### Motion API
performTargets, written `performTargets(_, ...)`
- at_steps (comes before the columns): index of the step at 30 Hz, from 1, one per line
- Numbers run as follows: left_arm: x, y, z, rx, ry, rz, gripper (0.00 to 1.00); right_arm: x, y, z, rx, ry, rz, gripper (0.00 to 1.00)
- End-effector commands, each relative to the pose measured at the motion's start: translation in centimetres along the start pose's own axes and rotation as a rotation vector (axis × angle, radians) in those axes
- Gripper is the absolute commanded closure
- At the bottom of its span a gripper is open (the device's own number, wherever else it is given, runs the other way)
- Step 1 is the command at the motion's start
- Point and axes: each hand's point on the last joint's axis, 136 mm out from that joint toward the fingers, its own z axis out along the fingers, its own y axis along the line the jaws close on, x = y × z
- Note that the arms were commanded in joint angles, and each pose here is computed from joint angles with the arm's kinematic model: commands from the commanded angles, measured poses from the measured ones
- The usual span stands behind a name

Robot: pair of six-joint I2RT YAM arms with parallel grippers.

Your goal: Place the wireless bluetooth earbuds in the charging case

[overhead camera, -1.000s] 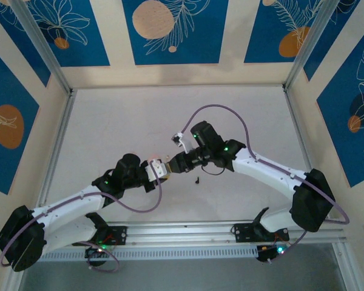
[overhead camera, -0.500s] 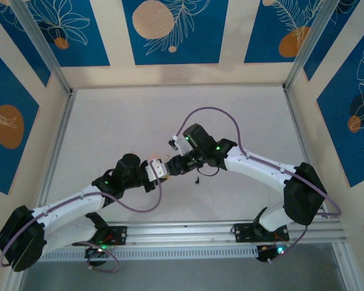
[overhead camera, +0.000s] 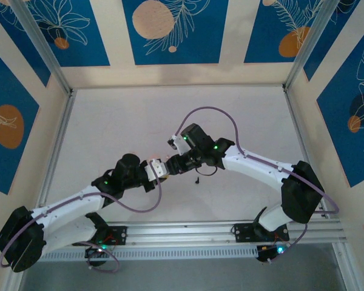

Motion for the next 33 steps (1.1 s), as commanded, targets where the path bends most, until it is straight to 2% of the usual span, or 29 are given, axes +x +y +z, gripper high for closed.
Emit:
performTargets(1,-1.3,-0.1,-0.4,-0.003,-0.044,0.009,0.85,-0.3,-0.4,-0.7,0.023,-0.017,0.024,0.71)
performTargets(6,-1.5,0.0,-0.6,-0.009,-0.057,0.006,0.85,-0.1,-0.4,-1.0,-0.008,-0.018,0.029,0.71)
performTargets(11,-1.5,0.0,-0.6,-0.01,-0.064,0.005,0.85,-0.4,1.1,-1.5,-0.084,-0.04,-0.01,0.61)
performTargets(16,-1.5,0.0,-0.7,-0.013,-0.066,0.003,0.85,-0.8,1.7,-2.8,-0.103,-0.087,-0.048,0.6)
performTargets(23,-1.8,-0.1,-0.8,-0.014,-0.1,-0.004,0.86,-1.0,1.8,-5.1,-0.159,-0.157,-0.056,0.68)
performTargets(33,-2.2,-0.2,-0.8,-0.005,-0.113,-0.012,0.86,-0.3,1.6,-3.2,-0.195,-0.063,-0.025,0.8)
